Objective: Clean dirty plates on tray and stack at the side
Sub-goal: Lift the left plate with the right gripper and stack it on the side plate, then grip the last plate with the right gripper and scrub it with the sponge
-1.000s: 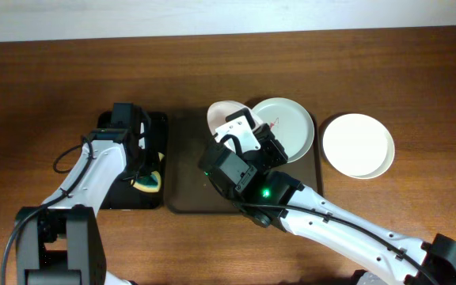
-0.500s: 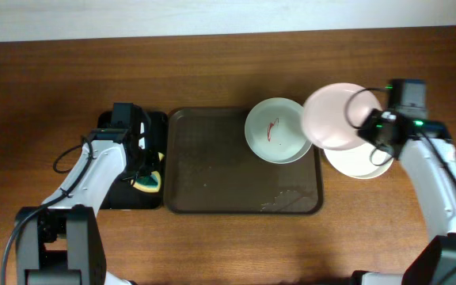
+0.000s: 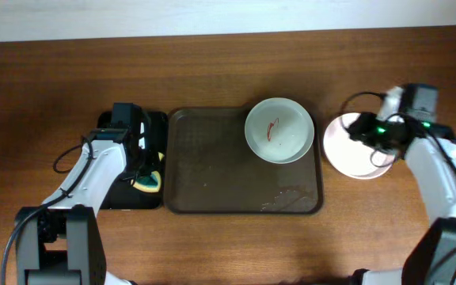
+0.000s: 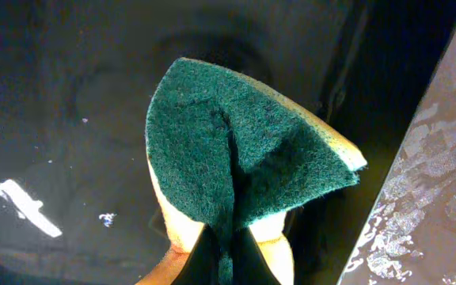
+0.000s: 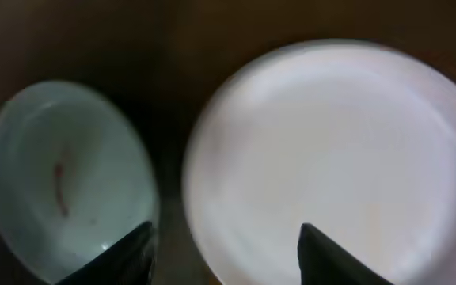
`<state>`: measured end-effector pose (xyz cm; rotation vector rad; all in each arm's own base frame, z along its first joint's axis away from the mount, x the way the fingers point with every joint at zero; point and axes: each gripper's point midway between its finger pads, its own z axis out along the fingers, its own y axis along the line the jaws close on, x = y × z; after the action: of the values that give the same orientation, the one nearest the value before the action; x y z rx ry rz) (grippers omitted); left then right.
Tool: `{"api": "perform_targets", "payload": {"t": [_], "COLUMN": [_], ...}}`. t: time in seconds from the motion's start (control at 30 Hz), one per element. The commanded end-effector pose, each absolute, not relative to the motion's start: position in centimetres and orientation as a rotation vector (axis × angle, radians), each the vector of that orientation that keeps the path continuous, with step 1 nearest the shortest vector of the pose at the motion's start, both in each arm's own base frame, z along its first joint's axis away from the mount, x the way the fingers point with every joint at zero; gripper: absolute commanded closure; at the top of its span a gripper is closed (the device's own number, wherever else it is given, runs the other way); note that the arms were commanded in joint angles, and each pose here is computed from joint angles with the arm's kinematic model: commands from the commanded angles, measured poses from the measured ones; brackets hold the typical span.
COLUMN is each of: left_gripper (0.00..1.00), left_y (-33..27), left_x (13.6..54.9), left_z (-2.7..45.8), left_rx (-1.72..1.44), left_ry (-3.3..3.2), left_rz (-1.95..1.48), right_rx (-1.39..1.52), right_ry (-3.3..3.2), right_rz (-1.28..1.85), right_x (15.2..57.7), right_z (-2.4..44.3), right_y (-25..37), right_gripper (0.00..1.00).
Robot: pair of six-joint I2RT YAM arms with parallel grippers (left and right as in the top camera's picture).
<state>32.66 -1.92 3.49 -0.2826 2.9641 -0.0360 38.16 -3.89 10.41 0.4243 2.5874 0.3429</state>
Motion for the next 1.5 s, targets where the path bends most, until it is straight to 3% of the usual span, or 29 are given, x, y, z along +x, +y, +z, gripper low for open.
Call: {"api": "perform_targets", "payload": {"t": [0.0, 0.27, 0.37, 0.5, 0.67, 0.8, 0.93, 1.1, 1.17, 1.33, 1.4, 1.47], "left_gripper": [1.0, 1.0, 1.0, 1.0, 1.0, 1.0, 1.0, 1.0, 1.0, 1.0, 1.0, 1.0], "left_y": [-1.6, -1.7, -1.7, -1.7, -4.6, -11.5, -20.4, -25.6, -26.0, -18.4, -16.0, -17.6], "left_x": [32.6, 32.6, 32.6, 33.0, 35.3, 35.0, 34.5, 34.4, 34.7, 35.2, 35.6, 36.8], "left_z": [3.2, 3.2, 3.2, 3.9, 10.2, 11.5, 9.7, 5.4, 3.4, -0.1, 0.0, 3.2], "left_rx": [-0.268, -0.268, -0.268, -0.266, -0.206, -0.082, 0.101, 0.09, 0.087, -0.113, -0.18, -0.004], "left_ry": [2.972, 2.973, 2.972, 2.95, 2.771, 2.735, 2.734, 2.783, 2.8, 2.891, 2.907, 2.853], "left_rz": [-0.023, -0.028, -0.028, -0.034, -0.284, -0.61, -0.726, -0.873, -0.86, -0.305, -0.274, -0.393], "right_rx": [0.007, -0.104, -0.09, -0.096, -0.125, 0.115, 0.104, 0.103, 0.105, 0.214, 0.215, 0.214], "right_ry": [2.583, 2.584, 2.636, 2.775, 2.917, 2.958, 2.964, 2.963, 2.965, 3.013, 3.013, 3.014], "right_rz": [0.349, 0.367, 0.397, 0.536, 0.613, 0.655, 0.644, 0.644, 0.642, 0.533, 0.533, 0.533], "right_x": [40.2, 43.3, 42.6, 38.9, 34.7, 34.0, 33.8, 33.9, 33.8, 33.1, 33.1, 33.1], "right_z": [9.1, 3.7, 2.1, 1.1, 0.5, 0.6, 0.5, 0.5, 0.5, -0.1, -0.1, -0.1], "right_y": [1.0, 5.2, 6.2, 9.0, 14.9, 17.0, 17.2, 17.2, 17.1, 15.8, 15.8, 15.8], "right_gripper": [0.42, 0.52, 0.8, 0.95, 0.96, 0.95, 0.89, 0.89, 0.89, 0.89, 0.89, 0.89]}}
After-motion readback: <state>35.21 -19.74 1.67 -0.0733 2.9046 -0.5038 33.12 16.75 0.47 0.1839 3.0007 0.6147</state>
